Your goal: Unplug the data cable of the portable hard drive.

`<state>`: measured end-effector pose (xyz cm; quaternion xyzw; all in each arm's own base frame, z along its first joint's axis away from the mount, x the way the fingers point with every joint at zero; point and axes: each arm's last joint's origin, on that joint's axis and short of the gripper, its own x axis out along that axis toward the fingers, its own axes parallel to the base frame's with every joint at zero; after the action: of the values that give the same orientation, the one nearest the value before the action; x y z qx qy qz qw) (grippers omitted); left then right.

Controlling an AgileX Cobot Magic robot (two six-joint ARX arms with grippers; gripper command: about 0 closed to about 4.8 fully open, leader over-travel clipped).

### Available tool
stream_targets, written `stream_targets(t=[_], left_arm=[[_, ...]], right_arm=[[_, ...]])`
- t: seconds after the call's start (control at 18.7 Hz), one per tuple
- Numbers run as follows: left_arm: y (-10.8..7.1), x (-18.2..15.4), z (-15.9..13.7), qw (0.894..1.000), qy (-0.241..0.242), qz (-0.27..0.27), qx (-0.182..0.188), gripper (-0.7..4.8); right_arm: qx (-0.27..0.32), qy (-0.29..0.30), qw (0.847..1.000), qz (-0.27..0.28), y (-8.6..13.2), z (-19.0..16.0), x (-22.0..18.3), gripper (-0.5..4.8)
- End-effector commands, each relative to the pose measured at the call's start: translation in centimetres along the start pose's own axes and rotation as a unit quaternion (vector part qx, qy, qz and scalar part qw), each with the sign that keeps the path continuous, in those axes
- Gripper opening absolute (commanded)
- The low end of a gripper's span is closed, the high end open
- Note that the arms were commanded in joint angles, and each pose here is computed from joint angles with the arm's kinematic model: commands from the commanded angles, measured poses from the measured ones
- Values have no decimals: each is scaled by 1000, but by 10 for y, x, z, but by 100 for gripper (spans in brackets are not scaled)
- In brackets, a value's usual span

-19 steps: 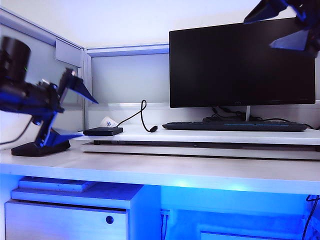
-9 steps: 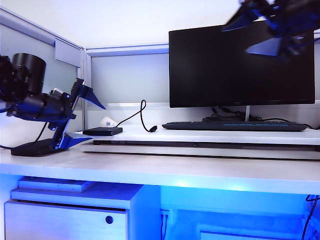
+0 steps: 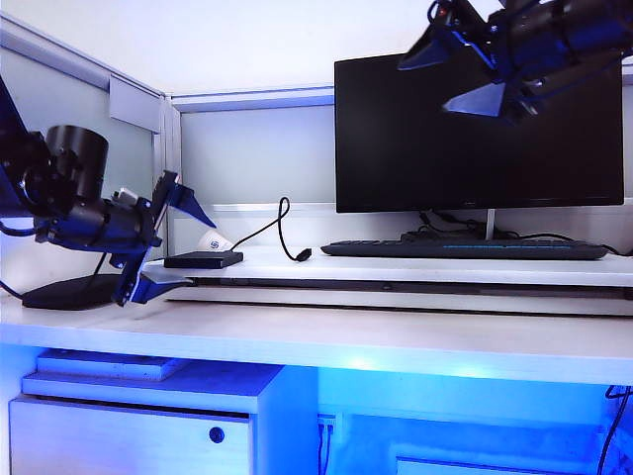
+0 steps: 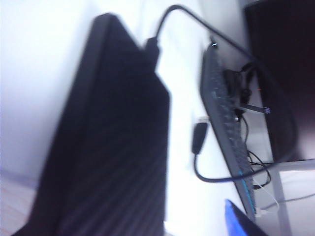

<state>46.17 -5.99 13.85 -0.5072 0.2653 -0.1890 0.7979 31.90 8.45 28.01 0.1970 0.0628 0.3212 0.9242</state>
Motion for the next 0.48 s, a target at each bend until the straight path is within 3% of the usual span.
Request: stream_targets(t=[0.05,0.16,0.48], left_arm=[[0,4,2,1000,-1,2,-1,479],[1,4,2,1000,-3,6,-2,465],[2,5,3,1000,-15,13,-2,308]], right_arm=[[-7,-7,1000,7,4,3,3,435],[-7,-7,1000,3,5,1,6,431],[-5,4,1000,19,5,-3,30,431]])
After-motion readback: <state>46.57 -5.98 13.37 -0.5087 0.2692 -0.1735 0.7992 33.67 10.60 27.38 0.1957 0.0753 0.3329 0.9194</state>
